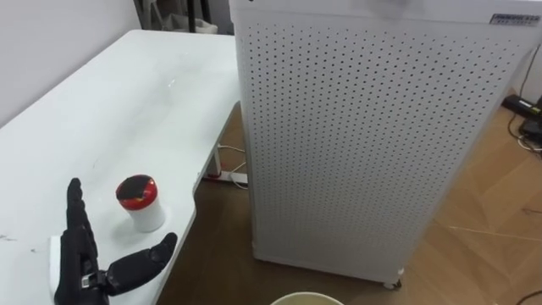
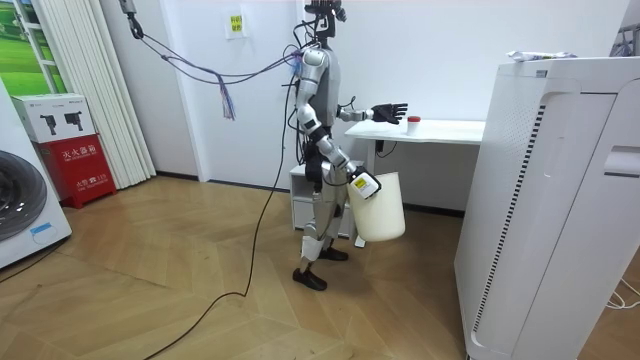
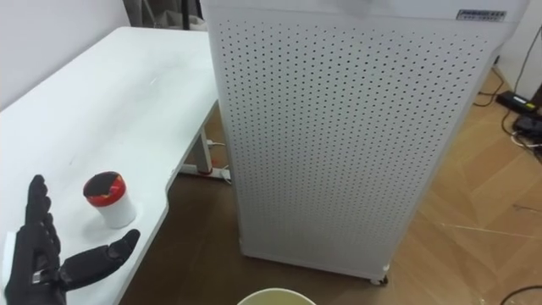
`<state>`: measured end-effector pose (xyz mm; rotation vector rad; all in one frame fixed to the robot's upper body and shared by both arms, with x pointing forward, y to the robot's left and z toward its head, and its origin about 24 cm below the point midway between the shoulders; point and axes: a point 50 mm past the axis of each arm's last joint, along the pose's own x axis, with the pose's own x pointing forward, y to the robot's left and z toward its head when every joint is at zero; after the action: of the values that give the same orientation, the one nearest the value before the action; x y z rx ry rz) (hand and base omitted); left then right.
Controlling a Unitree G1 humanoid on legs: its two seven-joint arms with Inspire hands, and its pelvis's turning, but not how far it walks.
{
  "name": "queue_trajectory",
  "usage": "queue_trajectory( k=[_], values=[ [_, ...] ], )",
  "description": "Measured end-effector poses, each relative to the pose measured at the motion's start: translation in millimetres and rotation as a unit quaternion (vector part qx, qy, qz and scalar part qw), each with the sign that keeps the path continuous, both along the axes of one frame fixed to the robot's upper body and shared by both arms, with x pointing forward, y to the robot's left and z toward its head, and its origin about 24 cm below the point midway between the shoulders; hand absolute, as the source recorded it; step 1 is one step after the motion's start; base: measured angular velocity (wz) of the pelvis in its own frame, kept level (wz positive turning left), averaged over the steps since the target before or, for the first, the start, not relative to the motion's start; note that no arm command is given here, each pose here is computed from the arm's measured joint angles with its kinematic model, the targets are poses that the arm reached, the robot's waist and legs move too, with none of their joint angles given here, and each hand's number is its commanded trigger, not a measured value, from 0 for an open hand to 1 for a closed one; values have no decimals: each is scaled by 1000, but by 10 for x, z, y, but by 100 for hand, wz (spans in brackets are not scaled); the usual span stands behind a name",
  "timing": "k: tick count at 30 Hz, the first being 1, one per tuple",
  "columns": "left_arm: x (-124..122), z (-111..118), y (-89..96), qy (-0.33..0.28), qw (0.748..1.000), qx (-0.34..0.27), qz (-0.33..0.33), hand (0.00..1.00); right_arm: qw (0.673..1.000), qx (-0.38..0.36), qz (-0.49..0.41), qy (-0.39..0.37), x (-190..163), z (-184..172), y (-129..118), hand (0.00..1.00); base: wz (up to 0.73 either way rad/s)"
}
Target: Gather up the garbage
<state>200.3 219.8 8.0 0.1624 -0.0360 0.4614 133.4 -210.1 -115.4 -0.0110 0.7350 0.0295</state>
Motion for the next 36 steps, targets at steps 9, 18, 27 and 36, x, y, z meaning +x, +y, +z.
queue_trajectory(
  k=[9,18,27,36],
  values=[
    [3,-52,15,9,1000,-3,14,0,1000,-2,7,2,-9,-15,52,100,-2],
    [66,-74,37,7,999,-41,31,0,1000,1,6,3,-26,-22,79,100,0],
    [110,-106,40,19,998,-45,35,0,1000,1,6,4,-29,-22,77,100,-1],
    [73,-330,74,81,995,-45,48,0,1000,7,10,18,-91,-50,82,100,0]
  ],
)
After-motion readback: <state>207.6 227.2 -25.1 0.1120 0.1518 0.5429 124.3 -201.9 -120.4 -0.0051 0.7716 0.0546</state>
